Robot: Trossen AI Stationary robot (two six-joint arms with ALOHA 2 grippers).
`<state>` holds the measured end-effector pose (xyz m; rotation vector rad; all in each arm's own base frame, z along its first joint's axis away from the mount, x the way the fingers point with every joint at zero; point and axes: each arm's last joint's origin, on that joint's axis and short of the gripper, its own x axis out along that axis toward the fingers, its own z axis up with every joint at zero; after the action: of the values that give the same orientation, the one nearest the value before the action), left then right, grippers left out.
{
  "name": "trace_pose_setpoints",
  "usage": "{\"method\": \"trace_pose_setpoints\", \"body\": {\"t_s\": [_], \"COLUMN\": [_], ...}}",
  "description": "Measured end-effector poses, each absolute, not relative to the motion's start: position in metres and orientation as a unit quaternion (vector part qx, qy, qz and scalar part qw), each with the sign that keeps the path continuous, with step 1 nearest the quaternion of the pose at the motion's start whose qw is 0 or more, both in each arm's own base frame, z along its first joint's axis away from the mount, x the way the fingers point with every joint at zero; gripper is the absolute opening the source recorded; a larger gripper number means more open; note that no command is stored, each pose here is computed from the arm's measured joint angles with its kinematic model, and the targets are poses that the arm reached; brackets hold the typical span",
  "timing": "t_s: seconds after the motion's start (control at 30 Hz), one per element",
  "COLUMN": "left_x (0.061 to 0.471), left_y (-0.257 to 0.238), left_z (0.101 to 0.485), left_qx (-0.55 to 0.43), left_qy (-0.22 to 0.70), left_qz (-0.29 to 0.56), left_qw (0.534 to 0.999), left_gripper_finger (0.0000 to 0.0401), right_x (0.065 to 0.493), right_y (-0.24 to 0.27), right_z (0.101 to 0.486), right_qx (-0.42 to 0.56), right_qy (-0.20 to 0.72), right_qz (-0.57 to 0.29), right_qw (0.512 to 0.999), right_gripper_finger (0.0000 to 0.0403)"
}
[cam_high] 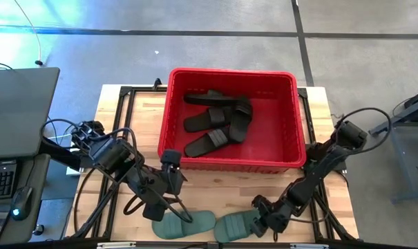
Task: Pick and place slides into bin
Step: Put the green slide into the red bin
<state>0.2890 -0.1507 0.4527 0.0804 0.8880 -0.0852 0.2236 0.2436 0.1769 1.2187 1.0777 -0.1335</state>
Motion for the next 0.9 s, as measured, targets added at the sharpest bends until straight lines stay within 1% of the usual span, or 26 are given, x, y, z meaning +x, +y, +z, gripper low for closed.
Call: {"method": "trace_pose_setpoints", "body": {"t_s": [0.07, 0.23, 0.3, 0.6, 0.67, 0.9], "left_x": [0.29, 0.294, 0.296, 0.297, 0.297, 0.297], "left_y": [-0.152, -0.155, -0.156, -0.156, -0.156, -0.156], "left_z": [0.451, 0.447, 0.445, 0.444, 0.444, 0.444], "left_qx": [0.038, 0.035, 0.037, 0.038, 0.038, 0.043], "left_qy": [0.433, 0.442, 0.445, 0.446, 0.446, 0.445], "left_qz": [-0.044, -0.055, -0.054, -0.054, -0.054, -0.054], "left_qw": [0.9, 0.895, 0.893, 0.893, 0.893, 0.893], "left_gripper_finger": [0.0271, 0.0271, 0.0271, 0.0271, 0.0271, 0.0271], "right_x": [0.224, 0.233, 0.237, 0.247, 0.249, 0.258], "right_y": [0.238, 0.232, 0.23, 0.219, 0.221, 0.228], "right_z": [0.17, 0.169, 0.17, 0.162, 0.16, 0.138], "right_qx": [0.547, 0.561, 0.567, 0.557, 0.562, 0.568], "right_qy": [0.475, 0.436, 0.422, 0.433, 0.432, 0.426], "right_qz": [-0.063, -0.015, -0.01, -0.021, -0.011, -0.01], "right_qw": [0.686, 0.704, 0.707, 0.708, 0.705, 0.704], "right_gripper_finger": [0.0134, 0.0134, 0.0134, 0.0134, 0.0134, 0.0133]}}
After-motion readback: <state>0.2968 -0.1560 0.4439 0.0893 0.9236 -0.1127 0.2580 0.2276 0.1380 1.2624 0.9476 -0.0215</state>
